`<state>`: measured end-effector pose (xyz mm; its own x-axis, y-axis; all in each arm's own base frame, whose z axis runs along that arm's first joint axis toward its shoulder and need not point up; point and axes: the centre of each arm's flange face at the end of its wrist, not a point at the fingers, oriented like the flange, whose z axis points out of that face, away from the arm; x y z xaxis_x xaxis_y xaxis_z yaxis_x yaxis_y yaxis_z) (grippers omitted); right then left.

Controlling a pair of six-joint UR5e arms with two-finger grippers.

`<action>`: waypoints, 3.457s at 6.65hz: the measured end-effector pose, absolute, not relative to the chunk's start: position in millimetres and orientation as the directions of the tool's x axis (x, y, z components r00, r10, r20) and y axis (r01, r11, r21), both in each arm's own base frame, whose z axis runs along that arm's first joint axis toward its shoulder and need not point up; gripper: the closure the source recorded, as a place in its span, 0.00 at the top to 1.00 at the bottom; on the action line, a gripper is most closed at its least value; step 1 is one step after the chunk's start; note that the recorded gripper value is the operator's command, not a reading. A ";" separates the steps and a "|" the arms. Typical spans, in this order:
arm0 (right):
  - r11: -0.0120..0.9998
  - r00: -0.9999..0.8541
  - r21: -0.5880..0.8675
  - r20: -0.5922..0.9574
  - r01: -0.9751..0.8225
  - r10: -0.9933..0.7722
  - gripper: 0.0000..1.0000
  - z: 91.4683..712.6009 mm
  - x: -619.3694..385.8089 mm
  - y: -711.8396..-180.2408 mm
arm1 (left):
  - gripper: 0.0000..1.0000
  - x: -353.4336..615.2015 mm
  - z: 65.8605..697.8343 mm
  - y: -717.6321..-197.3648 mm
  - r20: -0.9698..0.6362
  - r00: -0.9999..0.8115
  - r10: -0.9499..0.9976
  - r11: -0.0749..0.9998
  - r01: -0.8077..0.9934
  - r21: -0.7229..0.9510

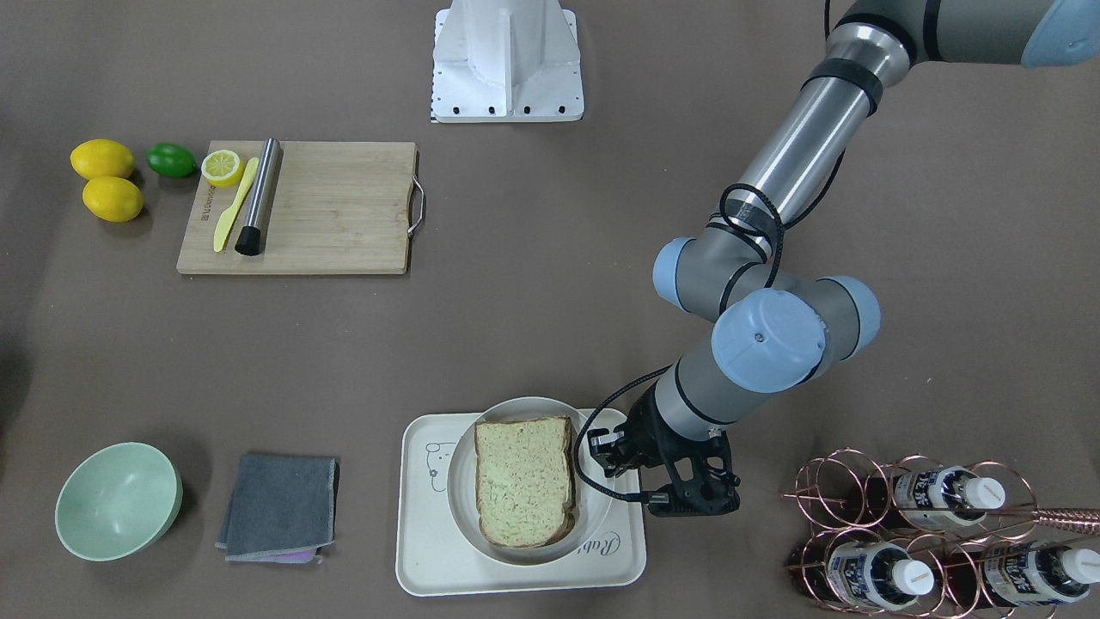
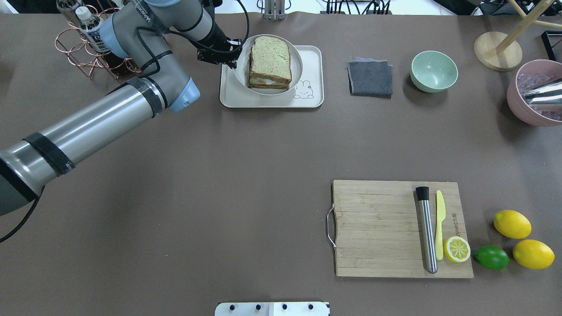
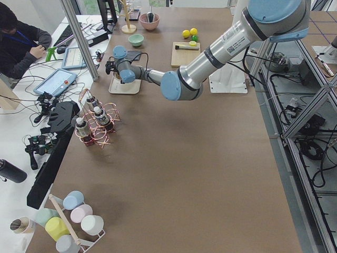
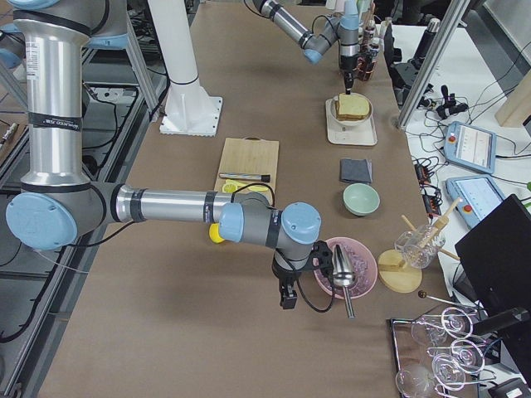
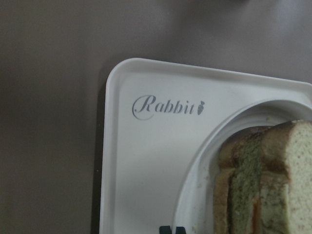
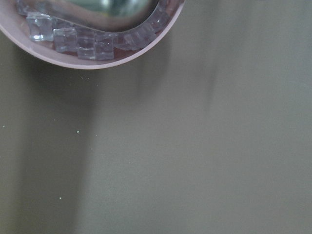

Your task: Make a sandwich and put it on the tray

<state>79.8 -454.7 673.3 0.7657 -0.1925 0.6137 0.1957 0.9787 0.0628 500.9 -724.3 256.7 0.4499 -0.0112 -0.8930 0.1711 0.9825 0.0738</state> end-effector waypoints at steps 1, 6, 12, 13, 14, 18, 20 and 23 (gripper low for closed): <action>0.979 0.766 0.061 0.614 0.196 -0.192 1.00 674.0 79.7 -454.6 | 0.00 513.8 256.4 -726.3 -0.888 0.460 -0.006 0.980 0.180 0.086; 0.979 0.765 0.050 0.617 0.199 -0.187 1.00 680.6 79.3 -451.5 | 0.99 537.1 243.5 -720.0 -0.886 0.463 0.021 0.974 0.190 0.122; 0.979 0.764 0.037 0.620 0.201 -0.180 1.00 687.4 79.7 -446.1 | 0.99 454.4 311.8 -642.4 -0.909 0.413 0.060 0.973 0.180 0.147; 0.979 0.764 0.034 0.620 0.201 -0.178 1.00 689.0 79.8 -445.3 | 0.99 417.8 328.9 -619.3 -0.911 0.410 0.049 0.978 0.164 0.127; 0.979 0.765 0.030 0.621 0.199 -0.175 1.00 690.4 79.8 -444.8 | 0.99 368.5 353.0 -596.3 -0.908 0.415 0.063 0.979 0.150 0.137; 0.981 0.766 0.024 0.621 0.193 -0.166 1.00 691.4 79.9 -445.9 | 0.99 134.6 482.0 -564.5 -0.801 0.544 0.248 0.951 0.019 0.308; 0.981 0.766 0.020 0.621 0.193 -0.163 1.00 692.9 79.9 -444.7 | 0.99 11.9 519.6 -576.7 -0.705 0.628 0.329 0.930 -0.087 0.356; 0.981 0.765 0.018 0.623 0.194 -0.163 1.00 694.0 79.8 -444.3 | 0.99 -68.2 587.2 -546.4 -0.650 0.710 0.270 0.961 -0.155 0.229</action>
<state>79.8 -444.3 694.0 0.7651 -0.1633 0.6228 0.1942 0.9808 0.0185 -68.2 -546.4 587.2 0.7105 0.2696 -0.6501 -0.1550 0.9610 0.2291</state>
